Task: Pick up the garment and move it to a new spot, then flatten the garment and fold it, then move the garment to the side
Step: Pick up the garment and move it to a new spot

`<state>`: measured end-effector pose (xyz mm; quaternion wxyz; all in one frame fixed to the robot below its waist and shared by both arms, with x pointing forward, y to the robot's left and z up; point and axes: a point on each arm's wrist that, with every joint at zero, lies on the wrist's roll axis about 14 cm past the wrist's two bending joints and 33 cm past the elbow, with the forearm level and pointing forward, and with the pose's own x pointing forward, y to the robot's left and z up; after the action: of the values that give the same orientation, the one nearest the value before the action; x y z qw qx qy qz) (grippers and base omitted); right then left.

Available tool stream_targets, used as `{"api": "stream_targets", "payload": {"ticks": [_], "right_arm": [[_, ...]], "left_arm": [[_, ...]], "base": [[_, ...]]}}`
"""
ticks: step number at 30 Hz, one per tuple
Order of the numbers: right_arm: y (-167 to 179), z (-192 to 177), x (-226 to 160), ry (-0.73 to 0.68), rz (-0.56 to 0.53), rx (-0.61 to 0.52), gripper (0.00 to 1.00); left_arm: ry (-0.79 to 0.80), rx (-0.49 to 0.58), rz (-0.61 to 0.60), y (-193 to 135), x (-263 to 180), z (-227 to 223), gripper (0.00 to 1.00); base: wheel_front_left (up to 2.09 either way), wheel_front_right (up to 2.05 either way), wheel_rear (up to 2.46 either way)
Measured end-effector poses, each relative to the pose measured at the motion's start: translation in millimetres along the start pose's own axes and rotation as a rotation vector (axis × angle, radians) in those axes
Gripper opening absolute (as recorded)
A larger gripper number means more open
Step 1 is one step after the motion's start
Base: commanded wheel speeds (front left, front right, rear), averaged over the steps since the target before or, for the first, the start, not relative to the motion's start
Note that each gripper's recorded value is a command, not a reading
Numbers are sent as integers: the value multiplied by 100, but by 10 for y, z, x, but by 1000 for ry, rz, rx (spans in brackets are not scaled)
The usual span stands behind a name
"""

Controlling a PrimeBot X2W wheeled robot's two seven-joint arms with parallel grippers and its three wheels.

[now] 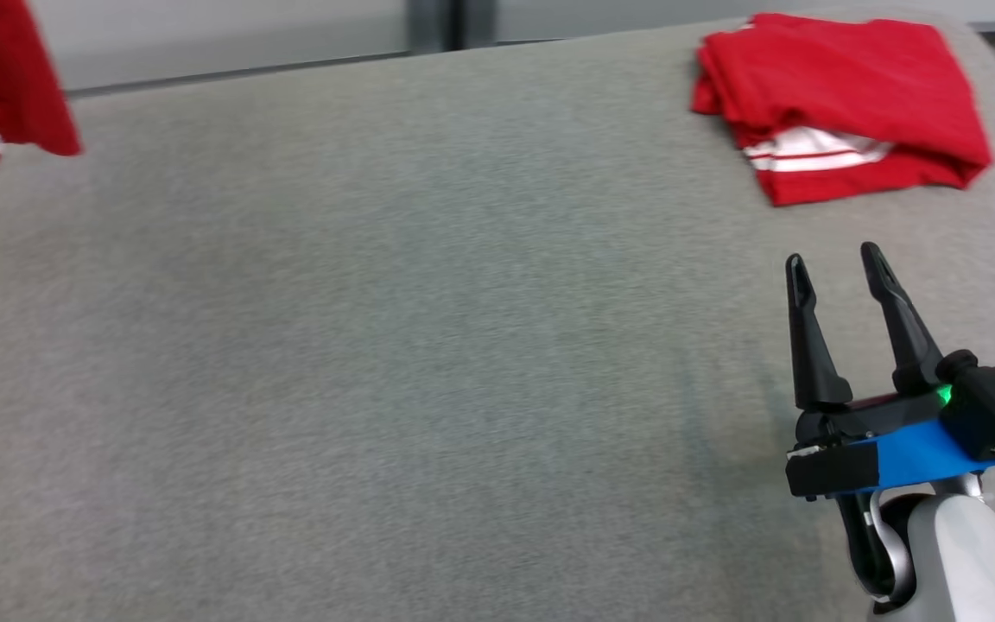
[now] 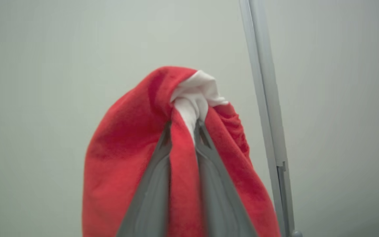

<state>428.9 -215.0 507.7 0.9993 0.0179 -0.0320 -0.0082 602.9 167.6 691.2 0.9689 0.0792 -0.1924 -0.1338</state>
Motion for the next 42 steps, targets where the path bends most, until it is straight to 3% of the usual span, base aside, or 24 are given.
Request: {"api": "stream_targets", "payload": {"ticks": [10, 18, 25, 31, 39, 40, 41, 42], "right_arm": [[-352, 86, -263, -24, -110, 16, 100], [-431, 89, -313, -29, -135, 37, 100], [-445, 76, -296, -29, -139, 42, 100], [-372, 58, -255, -28, -118, 45, 100], [-240, 66, -178, -36, -78, 51, 100], [-221, 69, -169, -38, -73, 50, 100], [-201, 72, -162, -39, -67, 51, 100], [-187, 73, -158, -39, -63, 50, 100]], "left_arm": [[-158, -115, -322, -1455, 261, 581, 0], [-122, -192, -505, -2247, 112, 497, 0], [52, -252, -562, -2529, -204, -155, 0], [272, -301, -594, -2763, -812, -858, 0], [471, -412, -592, -3012, -1568, -1315, 0], [477, -420, -591, -3036, -1619, -1321, 34], [481, -426, -594, -3066, -1669, -1317, 100], [486, -429, -598, -3096, -1720, -1313, 100]], "base": [[0, 0, 0], [0, 0, 0], [0, 0, 0], [0, 0, 0], [0, 0, 0], [0, 0, 0], [0, 0, 0], [0, 0, 0]]}}
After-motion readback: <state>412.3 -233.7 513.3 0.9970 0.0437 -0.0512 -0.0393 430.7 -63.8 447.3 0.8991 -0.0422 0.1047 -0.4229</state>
